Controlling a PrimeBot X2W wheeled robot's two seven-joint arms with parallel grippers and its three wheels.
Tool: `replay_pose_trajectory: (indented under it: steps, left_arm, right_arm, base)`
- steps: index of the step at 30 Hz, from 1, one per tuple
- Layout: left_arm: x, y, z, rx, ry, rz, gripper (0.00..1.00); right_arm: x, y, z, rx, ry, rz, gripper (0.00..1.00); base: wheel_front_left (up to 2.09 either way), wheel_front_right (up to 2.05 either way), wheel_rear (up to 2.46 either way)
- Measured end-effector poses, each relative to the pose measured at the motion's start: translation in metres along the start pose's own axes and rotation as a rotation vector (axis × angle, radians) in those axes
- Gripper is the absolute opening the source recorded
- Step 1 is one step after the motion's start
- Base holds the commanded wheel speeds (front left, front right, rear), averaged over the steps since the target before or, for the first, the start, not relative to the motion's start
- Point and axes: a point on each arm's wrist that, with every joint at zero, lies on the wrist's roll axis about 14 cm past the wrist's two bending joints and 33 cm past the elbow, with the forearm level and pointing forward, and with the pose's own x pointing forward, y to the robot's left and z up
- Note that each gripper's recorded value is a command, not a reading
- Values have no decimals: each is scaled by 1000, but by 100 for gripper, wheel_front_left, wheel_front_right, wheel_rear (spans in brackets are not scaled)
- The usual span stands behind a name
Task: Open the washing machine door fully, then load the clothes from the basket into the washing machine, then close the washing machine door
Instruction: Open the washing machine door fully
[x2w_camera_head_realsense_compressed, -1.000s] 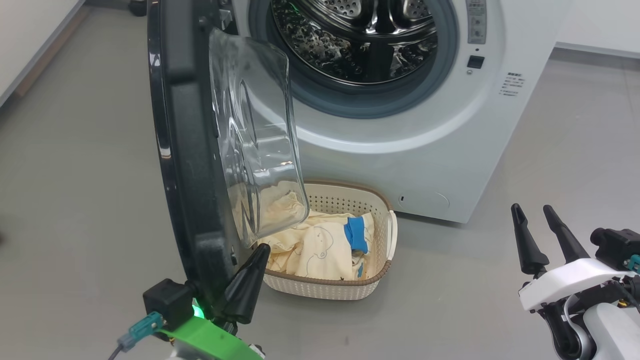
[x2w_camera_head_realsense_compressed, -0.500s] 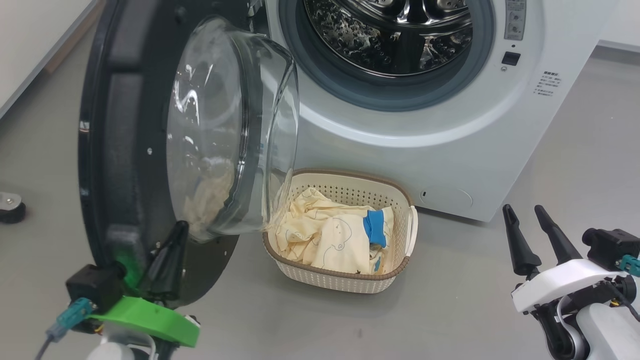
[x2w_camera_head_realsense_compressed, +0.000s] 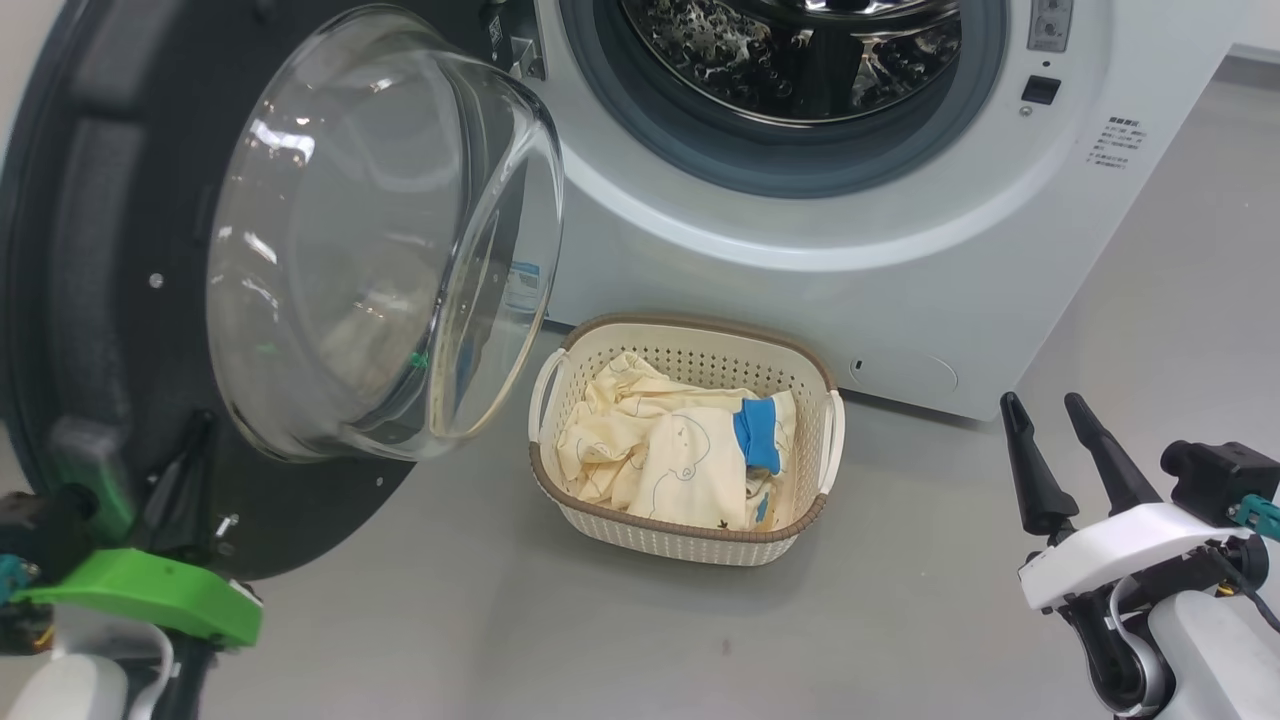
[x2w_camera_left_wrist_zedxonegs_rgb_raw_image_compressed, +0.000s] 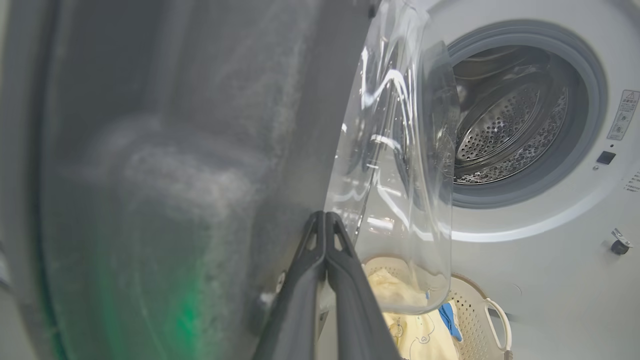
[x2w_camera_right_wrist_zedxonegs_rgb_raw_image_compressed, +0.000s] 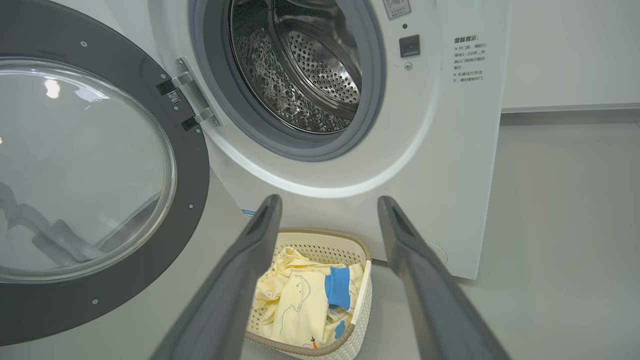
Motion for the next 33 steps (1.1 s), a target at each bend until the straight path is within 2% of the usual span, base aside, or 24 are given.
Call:
replay_pose_trajectory:
  steps: [21,33]
  left_arm:
    - [17,96,-2,102,157,202,0]
    - [28,132,-4,143,234,270,0]
  right_arm:
    - [29,3,-9,41,2,34,100]
    - [35,5,-11,56,4,42,100]
  base:
    - [0,0,0]
    - [0,0,0]
